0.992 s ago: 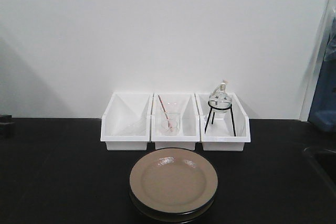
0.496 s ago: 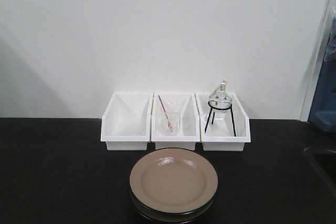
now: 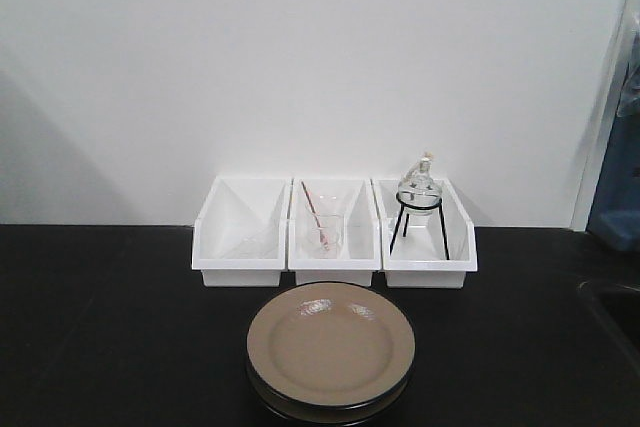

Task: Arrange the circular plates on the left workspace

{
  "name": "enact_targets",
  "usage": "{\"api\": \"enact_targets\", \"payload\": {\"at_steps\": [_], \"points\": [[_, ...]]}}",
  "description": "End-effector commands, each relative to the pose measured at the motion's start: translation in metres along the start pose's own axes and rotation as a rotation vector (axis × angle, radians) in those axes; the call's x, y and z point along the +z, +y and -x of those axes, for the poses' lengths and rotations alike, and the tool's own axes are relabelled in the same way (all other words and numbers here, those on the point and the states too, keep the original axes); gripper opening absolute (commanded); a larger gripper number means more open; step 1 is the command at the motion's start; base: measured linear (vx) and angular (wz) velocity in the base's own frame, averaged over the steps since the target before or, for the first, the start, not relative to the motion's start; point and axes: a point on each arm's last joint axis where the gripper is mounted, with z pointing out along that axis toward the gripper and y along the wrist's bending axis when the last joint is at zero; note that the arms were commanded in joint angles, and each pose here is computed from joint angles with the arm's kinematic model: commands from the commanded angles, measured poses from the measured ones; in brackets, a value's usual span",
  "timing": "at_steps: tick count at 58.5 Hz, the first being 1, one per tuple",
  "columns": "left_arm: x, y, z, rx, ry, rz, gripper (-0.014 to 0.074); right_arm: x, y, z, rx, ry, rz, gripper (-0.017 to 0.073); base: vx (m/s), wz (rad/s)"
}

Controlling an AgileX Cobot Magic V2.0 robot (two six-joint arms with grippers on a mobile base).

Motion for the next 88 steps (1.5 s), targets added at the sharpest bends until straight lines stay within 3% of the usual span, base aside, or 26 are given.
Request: {"api": "enact_targets", "payload": {"at_steps": [1,8,14,22,26,36,50,57,88], "points": [[-0.002,0.002,0.012,0.006,-0.054,0.026,0.0000,-0.001,0.002,0.010,0.010,-0.031,0.016,-0.0005,0.00,0.00],[-0.002,0.002,0.013,0.011,-0.059,0.034,0.0000,-0.001,0.002,0.010,0.010,-0.031,0.016,-0.0005,0.00,0.00],[-0.001,0.009,0.012,0.017,-0.098,0.100,0.0000,-0.001,0.002,0.010,0.010,-0.031,0.016,-0.0005,0.00,0.00],[-0.004,0.014,0.003,0.219,-0.079,0.167,0.0000,-0.001,0.002,0.010,0.025,-0.031,0.016,-0.0005,0.00,0.00],[-0.007,0.016,-0.003,0.252,-0.075,0.192,0.0000,-0.001,0.002,0.010,0.029,-0.030,0.016,-0.0005,0.00,0.00],[-0.016,0.019,-0.031,0.237,-0.157,0.245,0.0000,-0.001,0.002,0.010,0.029,-0.030,0.016,-0.0005,0.00,0.00],[-0.024,0.020,-0.081,0.167,-0.222,0.242,0.0000,-0.001,0.002,0.010,0.029,-0.030,0.016,-0.0005,0.00,0.00],[-0.022,0.020,-0.085,0.166,-0.151,0.236,0.0000,-0.001,0.002,0.010,0.029,-0.030,0.016,-0.0005,0.00,0.00],[-0.022,0.020,-0.085,0.160,-0.154,0.235,0.0001,-0.001,0.002,0.010,0.029,-0.030,0.016,-0.0005,0.00,0.00]]}}
